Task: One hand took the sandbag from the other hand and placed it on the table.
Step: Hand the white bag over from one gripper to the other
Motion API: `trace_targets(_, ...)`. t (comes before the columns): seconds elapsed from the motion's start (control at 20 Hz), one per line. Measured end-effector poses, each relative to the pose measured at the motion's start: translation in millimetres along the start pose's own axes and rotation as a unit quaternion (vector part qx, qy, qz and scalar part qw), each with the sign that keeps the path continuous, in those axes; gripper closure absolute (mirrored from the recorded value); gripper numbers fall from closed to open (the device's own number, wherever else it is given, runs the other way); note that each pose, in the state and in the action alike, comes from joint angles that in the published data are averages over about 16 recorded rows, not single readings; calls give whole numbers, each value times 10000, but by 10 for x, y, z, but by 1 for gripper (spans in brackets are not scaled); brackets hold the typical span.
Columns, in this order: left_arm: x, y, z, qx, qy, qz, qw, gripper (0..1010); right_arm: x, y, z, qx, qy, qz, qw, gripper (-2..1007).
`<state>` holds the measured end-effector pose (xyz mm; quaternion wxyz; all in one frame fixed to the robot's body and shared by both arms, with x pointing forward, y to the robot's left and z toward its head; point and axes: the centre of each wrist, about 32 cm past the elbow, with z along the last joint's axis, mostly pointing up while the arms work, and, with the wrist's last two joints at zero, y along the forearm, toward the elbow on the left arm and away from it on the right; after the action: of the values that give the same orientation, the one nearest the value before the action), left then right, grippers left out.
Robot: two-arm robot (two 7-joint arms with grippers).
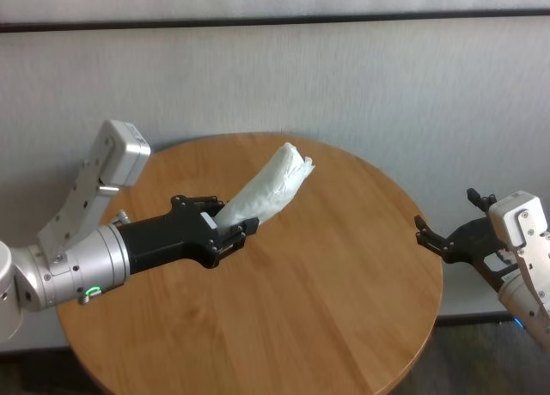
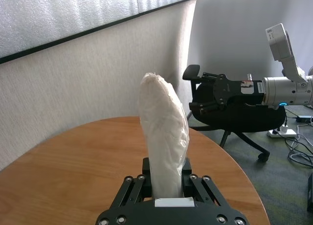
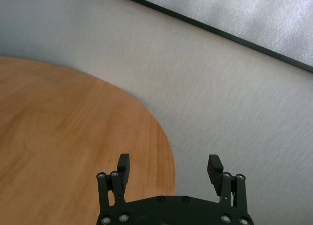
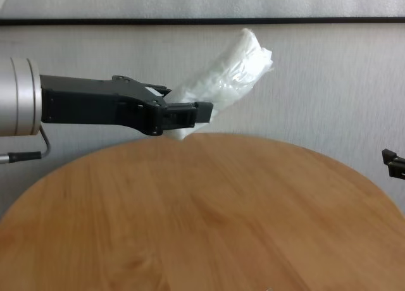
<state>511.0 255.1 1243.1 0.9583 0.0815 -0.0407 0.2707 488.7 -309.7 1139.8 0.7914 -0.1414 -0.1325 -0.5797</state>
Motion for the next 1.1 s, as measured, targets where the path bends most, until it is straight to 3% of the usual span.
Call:
trace_targets(0.35, 0, 1, -1, -2, -3, 2, 10000, 652, 10, 0, 14, 100, 61, -7, 9999, 3)
trace_targets(0.65, 0, 1, -1, -4, -4, 3, 10000, 652, 33, -4, 51, 360, 279, -37, 9990, 3)
trace_targets(0.85, 0, 2, -1, -4, -5, 4, 10000, 652, 52, -10, 87, 589, 565, -77, 9966, 3)
trace_targets(1.1, 0, 2, -2, -5, -5, 5, 10000, 652, 70, -31, 140, 812, 1060, -120, 9910, 3)
